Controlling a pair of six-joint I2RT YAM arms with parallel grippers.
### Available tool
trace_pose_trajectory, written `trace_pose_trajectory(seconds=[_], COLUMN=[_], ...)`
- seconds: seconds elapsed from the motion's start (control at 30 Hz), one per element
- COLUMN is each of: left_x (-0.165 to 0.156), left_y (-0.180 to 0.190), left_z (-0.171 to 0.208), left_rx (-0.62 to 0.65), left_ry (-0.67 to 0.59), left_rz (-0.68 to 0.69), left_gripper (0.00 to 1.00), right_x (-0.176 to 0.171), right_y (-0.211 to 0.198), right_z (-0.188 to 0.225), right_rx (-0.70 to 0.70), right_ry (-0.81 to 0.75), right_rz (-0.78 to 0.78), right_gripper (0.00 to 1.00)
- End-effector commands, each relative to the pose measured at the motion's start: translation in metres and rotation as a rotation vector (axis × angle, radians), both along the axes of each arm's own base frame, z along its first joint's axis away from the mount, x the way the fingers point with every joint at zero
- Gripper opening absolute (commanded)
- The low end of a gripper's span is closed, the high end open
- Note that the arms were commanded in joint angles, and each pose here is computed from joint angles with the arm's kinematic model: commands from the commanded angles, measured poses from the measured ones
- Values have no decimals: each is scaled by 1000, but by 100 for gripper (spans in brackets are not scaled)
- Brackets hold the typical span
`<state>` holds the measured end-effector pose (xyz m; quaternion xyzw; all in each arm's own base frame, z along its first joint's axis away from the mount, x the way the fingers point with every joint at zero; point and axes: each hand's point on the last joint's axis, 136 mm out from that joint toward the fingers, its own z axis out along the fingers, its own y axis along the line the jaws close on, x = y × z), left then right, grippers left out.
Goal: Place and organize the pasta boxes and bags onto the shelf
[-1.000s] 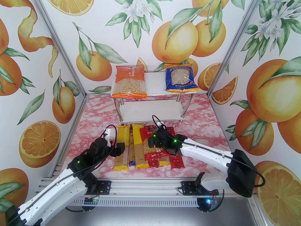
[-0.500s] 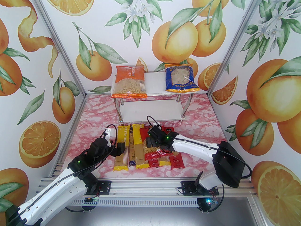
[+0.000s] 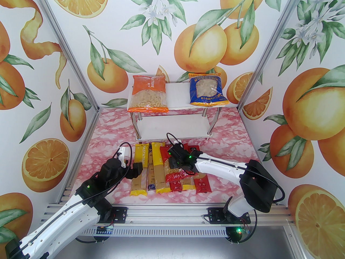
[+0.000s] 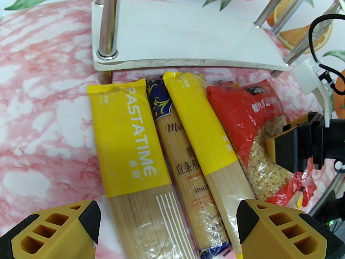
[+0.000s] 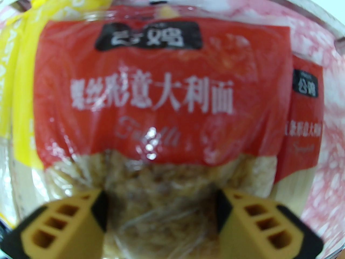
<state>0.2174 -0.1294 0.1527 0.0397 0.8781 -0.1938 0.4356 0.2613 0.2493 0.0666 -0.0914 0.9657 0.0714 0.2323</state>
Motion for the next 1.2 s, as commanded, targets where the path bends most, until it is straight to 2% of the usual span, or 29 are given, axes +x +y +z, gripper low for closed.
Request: trace_pose_trajectory(seconds=[0.0, 0.07, 0.23, 0.37, 0.53, 0.8, 1.17], left_x=[3, 3, 2, 2, 2, 12, 21], left_y=[1, 2, 4, 6, 8, 12, 9], left_z=[7, 6, 8, 8, 8, 13, 14], left_rx=[-23, -24, -30, -32, -25, 62, 78], left_ry=[-23, -22, -26, -31, -36, -34, -34], left_rz=[16, 17, 23, 30, 37, 50, 52], left_gripper=[87, 86, 84, 82, 80, 78, 79], right_x=[-35, -36, -38, -36, -29, -20, -42], right_y=[-20, -22, -23, -22, -18, -8, -36], right_z=[-38, -39, -38, -31, -11, 77, 154], right_rx=[-87, -93, -84, -69, -33, 152, 286], right_ry=[164, 165, 168, 153, 95, -119, -238], right_rz=[38, 33, 27, 25, 37, 99, 66], right_gripper=[55, 48, 16, 0, 0, 0, 0])
